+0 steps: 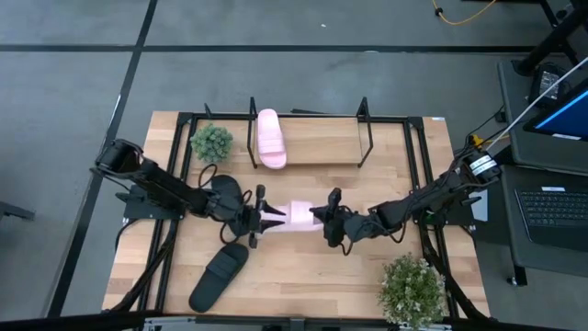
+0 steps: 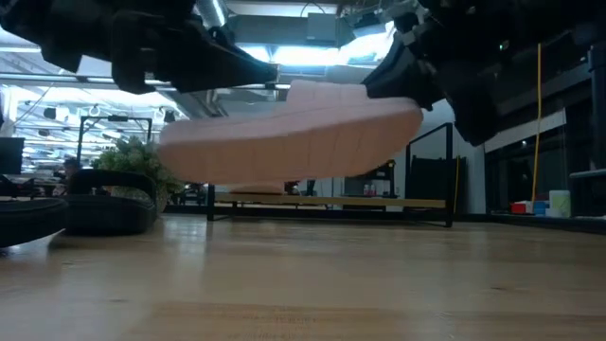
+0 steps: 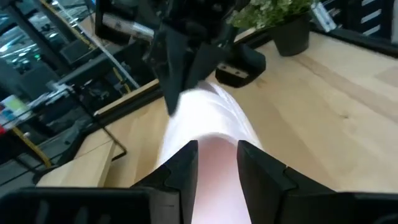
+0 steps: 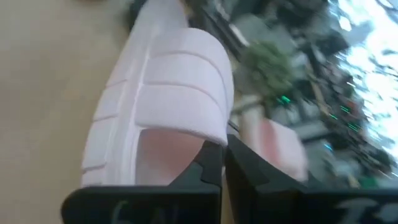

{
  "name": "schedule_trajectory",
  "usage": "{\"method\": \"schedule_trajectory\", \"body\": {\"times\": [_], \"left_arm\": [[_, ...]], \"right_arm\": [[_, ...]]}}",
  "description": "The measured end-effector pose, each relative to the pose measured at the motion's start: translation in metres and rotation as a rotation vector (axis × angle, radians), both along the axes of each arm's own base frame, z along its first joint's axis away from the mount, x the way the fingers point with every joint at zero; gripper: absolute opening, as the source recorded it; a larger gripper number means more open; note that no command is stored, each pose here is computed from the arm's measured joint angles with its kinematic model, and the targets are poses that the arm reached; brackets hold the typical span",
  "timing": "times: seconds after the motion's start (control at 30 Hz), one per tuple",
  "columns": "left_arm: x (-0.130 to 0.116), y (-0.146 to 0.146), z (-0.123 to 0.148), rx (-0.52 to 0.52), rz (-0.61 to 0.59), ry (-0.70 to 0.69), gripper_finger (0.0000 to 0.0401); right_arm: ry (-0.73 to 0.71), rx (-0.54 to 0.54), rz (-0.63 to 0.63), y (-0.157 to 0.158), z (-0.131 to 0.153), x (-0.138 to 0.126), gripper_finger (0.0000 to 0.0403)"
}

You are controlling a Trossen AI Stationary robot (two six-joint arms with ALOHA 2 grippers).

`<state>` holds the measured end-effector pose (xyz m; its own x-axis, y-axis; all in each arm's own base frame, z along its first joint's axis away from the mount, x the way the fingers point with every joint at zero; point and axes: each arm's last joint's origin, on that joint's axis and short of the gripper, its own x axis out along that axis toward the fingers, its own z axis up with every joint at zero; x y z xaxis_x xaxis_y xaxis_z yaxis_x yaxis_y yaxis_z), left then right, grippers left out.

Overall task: Pick and place slides into the shelf
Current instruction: Put the pink slides on the shelf

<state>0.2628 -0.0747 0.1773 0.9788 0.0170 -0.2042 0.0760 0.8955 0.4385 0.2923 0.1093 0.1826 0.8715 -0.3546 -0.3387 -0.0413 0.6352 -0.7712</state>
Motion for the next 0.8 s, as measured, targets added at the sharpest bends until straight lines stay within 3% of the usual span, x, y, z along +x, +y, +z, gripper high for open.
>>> {"method": "schedule_trajectory", "body": {"times": [0.6,0.8], "left_arm": [[-0.027,-0.016,0.019,0.054,0.051,0.042,0.0047],[-0.029,-0.013,0.013,0.078,0.110,0.099,0.0011]], "right_arm": [[-0.175,-0.224,-0.597,-0.027,0.043,-0.020,0.0006],[-0.156,-0.272,-0.663,-0.041,0.065,-0.007,0.0006]]}}
